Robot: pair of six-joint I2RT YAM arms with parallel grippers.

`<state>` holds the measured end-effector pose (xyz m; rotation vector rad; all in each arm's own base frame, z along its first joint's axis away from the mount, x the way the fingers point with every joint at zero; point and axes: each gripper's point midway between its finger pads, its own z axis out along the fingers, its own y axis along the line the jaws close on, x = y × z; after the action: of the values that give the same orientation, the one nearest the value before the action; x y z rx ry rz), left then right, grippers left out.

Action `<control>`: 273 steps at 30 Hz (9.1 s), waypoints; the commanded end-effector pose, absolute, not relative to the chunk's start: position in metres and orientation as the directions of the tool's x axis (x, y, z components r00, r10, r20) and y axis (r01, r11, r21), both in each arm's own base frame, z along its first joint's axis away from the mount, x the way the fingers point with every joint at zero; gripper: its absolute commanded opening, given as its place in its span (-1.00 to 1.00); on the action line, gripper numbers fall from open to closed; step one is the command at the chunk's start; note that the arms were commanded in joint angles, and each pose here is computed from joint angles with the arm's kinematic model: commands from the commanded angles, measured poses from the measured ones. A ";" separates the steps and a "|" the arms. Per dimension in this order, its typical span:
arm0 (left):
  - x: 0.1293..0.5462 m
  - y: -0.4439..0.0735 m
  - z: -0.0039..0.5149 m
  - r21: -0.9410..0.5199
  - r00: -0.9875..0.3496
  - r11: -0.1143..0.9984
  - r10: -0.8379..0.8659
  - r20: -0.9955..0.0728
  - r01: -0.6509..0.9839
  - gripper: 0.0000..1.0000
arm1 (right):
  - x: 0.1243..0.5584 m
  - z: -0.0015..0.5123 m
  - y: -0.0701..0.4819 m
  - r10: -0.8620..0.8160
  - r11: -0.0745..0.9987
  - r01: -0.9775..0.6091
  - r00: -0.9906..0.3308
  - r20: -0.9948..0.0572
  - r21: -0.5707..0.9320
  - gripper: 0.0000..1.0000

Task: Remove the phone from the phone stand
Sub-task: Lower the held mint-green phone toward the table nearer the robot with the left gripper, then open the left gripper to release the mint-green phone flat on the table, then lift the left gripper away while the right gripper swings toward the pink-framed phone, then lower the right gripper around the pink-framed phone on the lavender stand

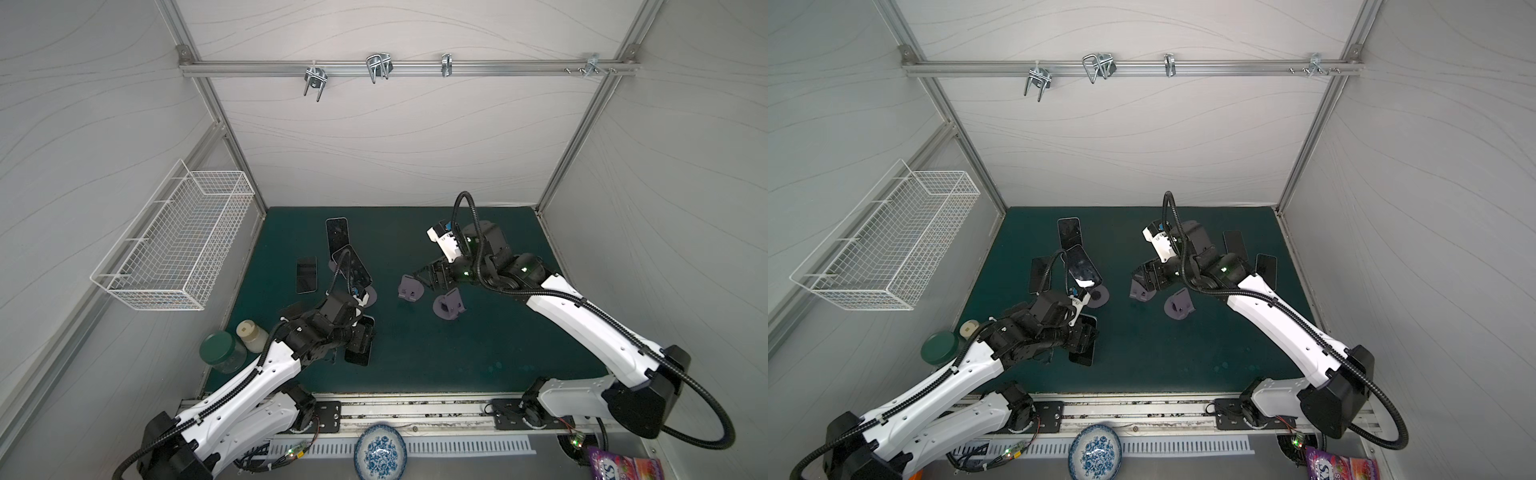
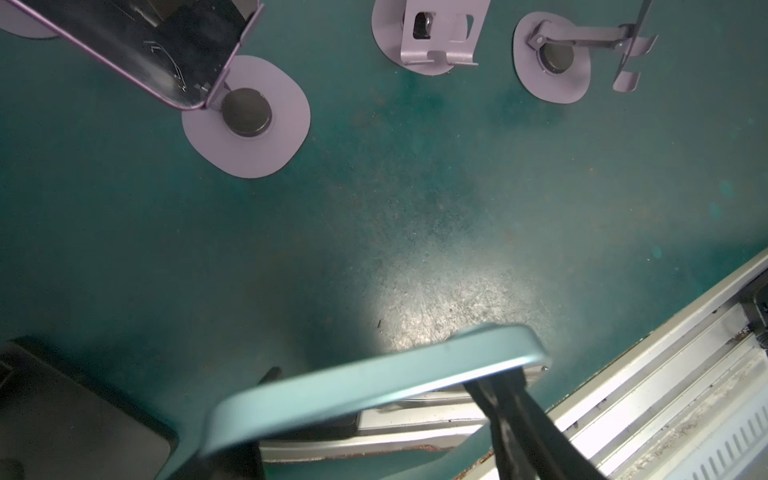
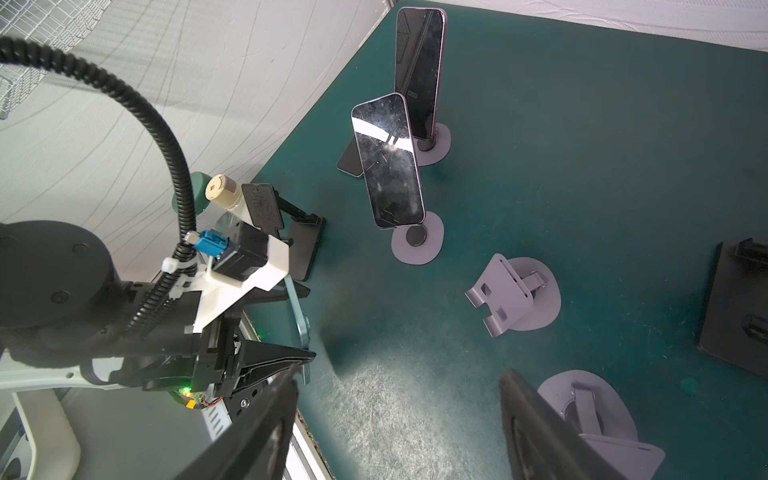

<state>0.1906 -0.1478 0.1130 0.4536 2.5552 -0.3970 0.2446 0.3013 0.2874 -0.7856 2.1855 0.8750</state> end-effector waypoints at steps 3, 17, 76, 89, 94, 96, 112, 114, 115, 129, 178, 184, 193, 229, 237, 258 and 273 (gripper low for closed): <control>0.201 -0.152 0.118 -0.202 -0.800 0.904 0.207 -0.563 0.377 0.27 | 0.246 0.293 0.305 -0.290 0.597 -0.721 -0.603 -0.743 0.352 0.54; 0.201 -0.154 0.110 -0.209 -0.815 0.902 0.217 -0.537 0.378 0.26 | 0.250 0.290 0.310 -0.300 0.594 -0.724 -0.603 -0.739 0.350 0.55; 0.205 -0.169 0.073 -0.204 -0.899 0.909 0.287 -0.330 0.364 0.25 | 0.270 0.289 0.298 -0.272 0.610 -0.704 -0.617 -0.738 0.364 0.55; 0.207 -0.172 0.067 -0.198 -0.906 0.908 0.305 -0.293 0.370 0.24 | 0.272 0.293 0.288 -0.252 0.616 -0.698 -0.614 -0.748 0.366 0.56; 0.210 -0.172 0.066 -0.178 -0.905 0.907 0.326 -0.274 0.381 0.24 | 0.272 0.294 0.281 -0.232 0.623 -0.691 -0.610 -0.758 0.365 0.56; 0.211 -0.172 0.066 -0.173 -0.905 0.908 0.329 -0.269 0.381 0.24 | 0.272 0.291 0.280 -0.230 0.621 -0.688 -0.617 -0.753 0.375 0.56; 0.226 -0.178 0.061 -0.150 -0.909 0.915 0.330 -0.255 0.374 0.24 | 0.273 0.294 0.267 -0.210 0.628 -0.680 -0.616 -0.760 0.378 0.56; 0.228 -0.180 0.060 -0.148 -0.908 0.914 0.334 -0.252 0.377 0.23 | 0.272 0.294 0.265 -0.206 0.632 -0.678 -0.615 -0.761 0.376 0.56; 0.229 -0.181 0.059 -0.148 -0.909 0.915 0.334 -0.249 0.376 0.24 | 0.271 0.295 0.263 -0.205 0.633 -0.677 -0.614 -0.762 0.375 0.56; 0.243 -0.183 0.043 -0.097 -0.926 0.931 0.331 -0.183 0.352 0.27 | 0.262 0.307 0.257 -0.190 0.622 -0.689 -0.594 -0.781 0.372 0.56; 0.270 -0.192 0.149 -0.099 -0.765 0.886 0.328 -0.555 0.452 0.74 | 0.282 0.332 0.313 -0.280 0.638 -0.732 -0.510 -0.813 0.239 0.56; 0.274 -0.177 0.194 -0.055 -0.692 0.907 0.278 -0.666 0.417 0.75 | 0.283 0.343 0.331 -0.291 0.617 -0.755 -0.482 -0.827 0.223 0.56; 0.256 -0.121 0.245 -0.014 -0.602 0.966 0.150 -0.784 0.259 0.77 | 0.280 0.347 0.371 -0.326 0.603 -0.772 -0.469 -0.821 0.202 0.54; 0.196 -0.049 0.240 -0.131 -0.689 0.991 -0.117 -0.715 -0.032 0.97 | 0.321 0.243 0.509 -0.469 0.558 -0.823 -0.420 -0.777 0.108 0.94; 0.201 -0.042 0.228 -0.162 -0.660 0.980 -0.198 -0.725 -0.115 0.98 | 0.320 0.210 0.510 -0.504 0.564 -0.820 -0.438 -0.744 0.100 0.98; 0.194 -0.043 0.196 -0.169 -0.713 0.976 -0.217 -0.667 -0.139 0.98 | 0.333 0.159 0.528 -0.529 0.594 -0.799 -0.473 -0.705 0.090 0.98; 0.194 -0.039 0.194 -0.160 -0.701 0.974 -0.225 -0.677 -0.158 0.98 | 0.345 0.142 0.528 -0.527 0.615 -0.783 -0.493 -0.692 0.089 0.94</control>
<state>0.1905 -0.0431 0.1908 -0.2223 2.3891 -0.1261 0.3387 0.5277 0.1455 -1.0385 2.2102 0.5391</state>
